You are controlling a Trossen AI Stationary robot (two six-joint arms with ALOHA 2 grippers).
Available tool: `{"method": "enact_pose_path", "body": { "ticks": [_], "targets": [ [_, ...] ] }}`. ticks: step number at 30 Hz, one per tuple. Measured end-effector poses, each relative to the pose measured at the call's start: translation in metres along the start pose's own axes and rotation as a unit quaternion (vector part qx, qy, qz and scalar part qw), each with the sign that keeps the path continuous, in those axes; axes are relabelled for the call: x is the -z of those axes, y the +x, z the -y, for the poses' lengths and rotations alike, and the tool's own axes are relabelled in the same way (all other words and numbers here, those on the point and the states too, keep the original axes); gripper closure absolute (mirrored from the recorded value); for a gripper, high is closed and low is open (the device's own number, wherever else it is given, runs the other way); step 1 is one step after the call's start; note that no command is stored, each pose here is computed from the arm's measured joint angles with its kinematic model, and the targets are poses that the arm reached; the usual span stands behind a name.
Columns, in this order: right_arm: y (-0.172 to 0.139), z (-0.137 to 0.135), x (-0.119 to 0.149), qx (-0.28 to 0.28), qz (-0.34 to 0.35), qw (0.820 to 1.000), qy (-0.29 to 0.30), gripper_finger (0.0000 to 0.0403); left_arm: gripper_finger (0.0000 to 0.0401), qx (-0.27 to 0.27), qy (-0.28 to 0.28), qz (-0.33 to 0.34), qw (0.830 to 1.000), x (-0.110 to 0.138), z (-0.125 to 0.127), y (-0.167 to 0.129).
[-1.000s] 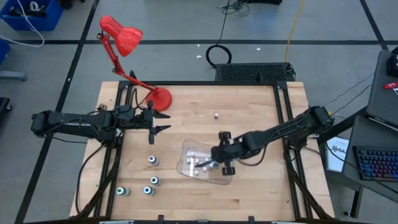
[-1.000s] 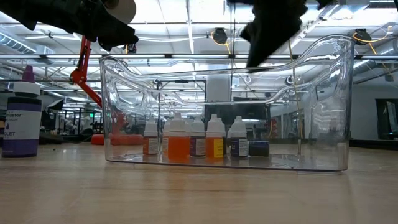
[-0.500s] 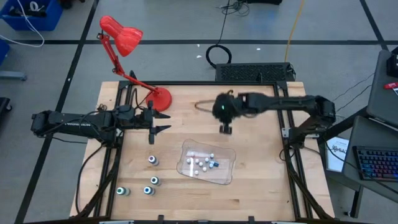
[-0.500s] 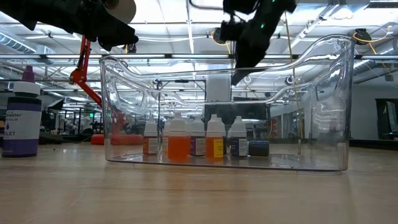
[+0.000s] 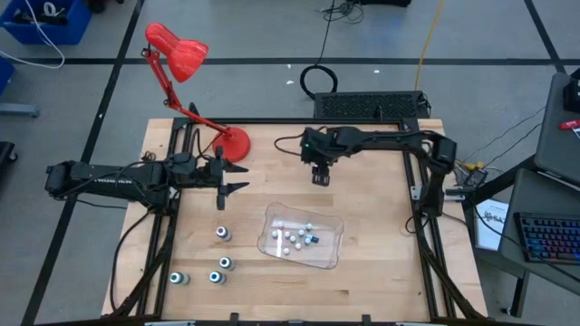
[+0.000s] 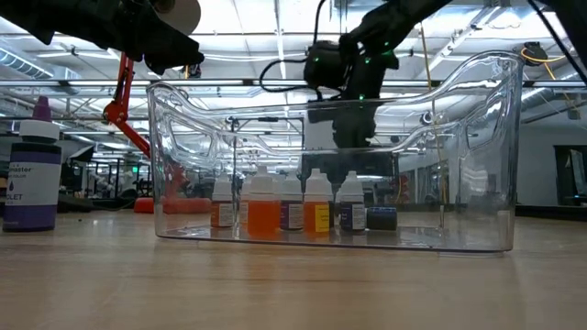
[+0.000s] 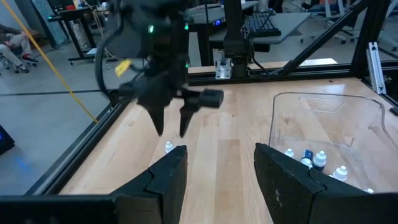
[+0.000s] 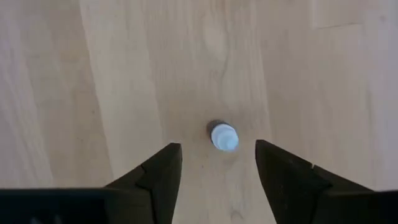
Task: Pick & Place food coloring
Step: Put the red food coloring bottle into the transparent bin
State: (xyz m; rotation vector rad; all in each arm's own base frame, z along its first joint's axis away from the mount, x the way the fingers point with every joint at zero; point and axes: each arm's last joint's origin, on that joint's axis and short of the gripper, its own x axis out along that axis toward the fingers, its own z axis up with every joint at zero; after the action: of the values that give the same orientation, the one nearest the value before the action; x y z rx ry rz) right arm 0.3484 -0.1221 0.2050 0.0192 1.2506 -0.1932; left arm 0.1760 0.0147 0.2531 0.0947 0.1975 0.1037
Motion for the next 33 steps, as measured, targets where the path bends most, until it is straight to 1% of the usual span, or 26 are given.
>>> {"method": "enact_pose_path", "body": {
  "ticks": [4,11,18,30,33],
  "targets": [
    [0.015,0.002,-0.006,0.006,-0.025,1.000,-0.006,0.0215,0.0215,0.000,0.000,0.000,1.000,0.000,0.000,0.000],
    [0.031,0.007,-0.002,0.002,-0.054,0.999,-0.006,0.0217,0.0215,0.000,0.000,0.000,1.000,0.000,0.000,0.000],
    [0.033,0.009,-0.004,0.005,-0.041,0.999,-0.003,0.0218,0.0215,0.000,0.000,0.000,1.000,0.000,0.000,0.000],
    [0.033,0.012,-0.003,0.005,-0.042,0.999,0.000,0.0218,0.0215,0.000,0.000,0.000,1.000,0.000,0.000,0.000],
    [0.038,0.012,-0.003,0.003,-0.045,0.999,0.000,0.0218,0.0215,0.000,0.000,0.000,1.000,0.000,0.000,0.000]
  ]
}}
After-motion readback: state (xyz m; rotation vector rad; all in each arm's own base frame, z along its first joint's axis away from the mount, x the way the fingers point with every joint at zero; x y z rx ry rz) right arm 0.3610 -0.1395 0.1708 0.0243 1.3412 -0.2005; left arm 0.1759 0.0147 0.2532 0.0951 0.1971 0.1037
